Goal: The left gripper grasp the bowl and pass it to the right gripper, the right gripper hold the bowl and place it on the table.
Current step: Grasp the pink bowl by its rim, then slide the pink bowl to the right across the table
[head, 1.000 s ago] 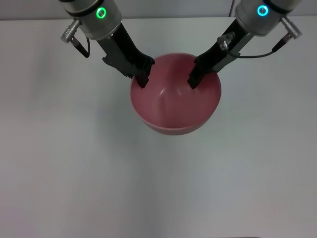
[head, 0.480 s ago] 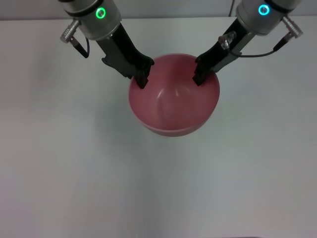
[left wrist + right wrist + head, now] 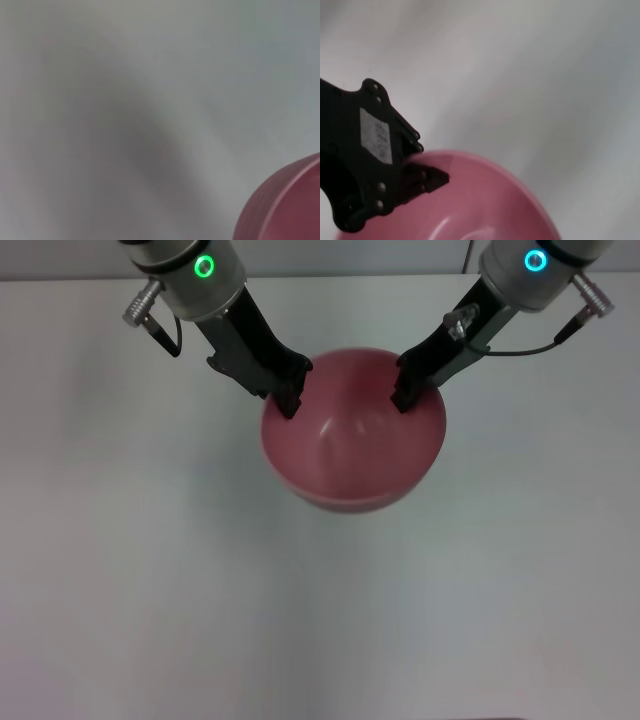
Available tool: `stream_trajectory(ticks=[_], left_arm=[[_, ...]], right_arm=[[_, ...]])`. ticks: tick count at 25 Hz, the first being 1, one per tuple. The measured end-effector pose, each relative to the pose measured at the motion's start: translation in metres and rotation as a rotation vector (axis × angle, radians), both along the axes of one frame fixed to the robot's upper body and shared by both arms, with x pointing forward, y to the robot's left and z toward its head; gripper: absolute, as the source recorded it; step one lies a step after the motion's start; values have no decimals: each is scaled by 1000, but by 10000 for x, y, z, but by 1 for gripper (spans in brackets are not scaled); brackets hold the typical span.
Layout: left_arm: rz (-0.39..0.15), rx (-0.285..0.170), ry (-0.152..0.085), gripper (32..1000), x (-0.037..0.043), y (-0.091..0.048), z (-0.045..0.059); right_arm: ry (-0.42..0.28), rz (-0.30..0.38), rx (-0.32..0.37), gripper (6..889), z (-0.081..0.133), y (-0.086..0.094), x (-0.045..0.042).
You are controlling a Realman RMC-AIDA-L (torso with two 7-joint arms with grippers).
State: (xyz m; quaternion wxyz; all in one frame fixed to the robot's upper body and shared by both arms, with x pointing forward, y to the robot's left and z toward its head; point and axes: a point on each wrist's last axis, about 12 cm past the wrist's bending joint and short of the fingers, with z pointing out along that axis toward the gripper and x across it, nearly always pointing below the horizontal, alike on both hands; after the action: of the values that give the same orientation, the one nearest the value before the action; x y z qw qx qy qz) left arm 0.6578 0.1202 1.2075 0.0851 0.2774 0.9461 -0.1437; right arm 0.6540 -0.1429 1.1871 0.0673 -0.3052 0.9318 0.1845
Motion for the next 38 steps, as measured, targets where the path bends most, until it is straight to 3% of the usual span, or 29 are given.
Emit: stream_trajectory(ticks=[7, 12, 17, 26, 31, 38], left_arm=[[1, -15, 3, 141, -2, -10, 7], [-4, -25, 3, 375, -5, -22, 30], [-13, -29, -12, 523, -2, -25, 100], [-24, -46, 10, 821, -33, -47, 116], [-27, -48, 10, 863, -36, -56, 126], [-40, -73, -4, 867, -37, -94, 219]], right_arm=[[0, -1, 0, 62, -2, -3, -1], [2, -2, 0, 52, -8, -9, -3], [6, -6, 0, 37, -25, -26, -9], [10, -8, -1, 29, -38, -39, -16], [13, -9, -1, 28, -45, -43, -19], [24, -18, -3, 28, -91, -86, -38]])
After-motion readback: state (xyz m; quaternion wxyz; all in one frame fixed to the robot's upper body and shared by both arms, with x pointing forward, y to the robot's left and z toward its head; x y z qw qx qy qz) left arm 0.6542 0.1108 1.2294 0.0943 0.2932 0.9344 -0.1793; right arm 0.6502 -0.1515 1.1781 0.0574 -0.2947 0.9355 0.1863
